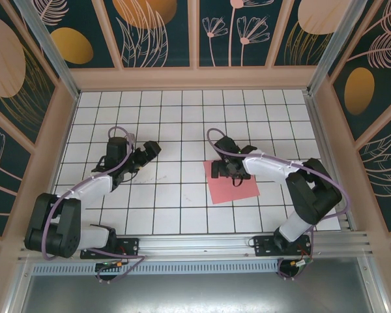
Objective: Fold a paper plane with a square sheet of paper (pick it up from the middle)
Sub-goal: Move the square sheet of paper to the center of the table, then fold the square sheet of paper in half at the center of the table.
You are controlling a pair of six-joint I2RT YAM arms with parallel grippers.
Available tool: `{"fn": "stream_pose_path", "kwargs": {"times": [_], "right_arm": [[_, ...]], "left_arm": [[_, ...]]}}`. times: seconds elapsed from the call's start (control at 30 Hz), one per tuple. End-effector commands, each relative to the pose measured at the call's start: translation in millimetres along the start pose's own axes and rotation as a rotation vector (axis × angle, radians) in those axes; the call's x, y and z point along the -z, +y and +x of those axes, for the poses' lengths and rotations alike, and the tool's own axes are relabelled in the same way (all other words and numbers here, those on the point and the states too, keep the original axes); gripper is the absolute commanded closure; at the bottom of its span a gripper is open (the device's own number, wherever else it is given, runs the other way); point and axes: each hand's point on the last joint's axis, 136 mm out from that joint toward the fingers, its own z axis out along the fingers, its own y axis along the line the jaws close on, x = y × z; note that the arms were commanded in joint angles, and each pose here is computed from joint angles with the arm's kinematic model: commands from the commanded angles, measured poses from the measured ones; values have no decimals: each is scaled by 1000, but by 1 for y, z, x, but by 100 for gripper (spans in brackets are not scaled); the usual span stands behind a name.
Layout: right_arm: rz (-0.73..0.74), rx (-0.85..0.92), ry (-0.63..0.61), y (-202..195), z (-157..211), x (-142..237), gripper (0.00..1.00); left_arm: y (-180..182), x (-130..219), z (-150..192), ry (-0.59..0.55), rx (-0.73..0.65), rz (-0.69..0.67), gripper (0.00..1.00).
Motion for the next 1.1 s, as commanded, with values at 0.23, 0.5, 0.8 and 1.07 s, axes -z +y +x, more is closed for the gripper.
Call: {"fn": "stream_pose_path", "kwargs": {"times": [0.23, 0.5, 0.8, 1.07], "right_arm": [[90, 53, 103, -17, 22, -17, 4], [101, 64, 152, -22, 39, -30, 5], [125, 67, 225, -30, 62, -53, 16], [65, 18, 154, -19, 38, -37, 31]], "left_arm": [[-21, -25, 3, 5, -36, -16, 1], [-28, -41, 17, 42, -63, -42, 1], [-27, -48, 23, 59, -71, -53, 1], [-30, -47, 21, 57, -76, -48, 1]]}}
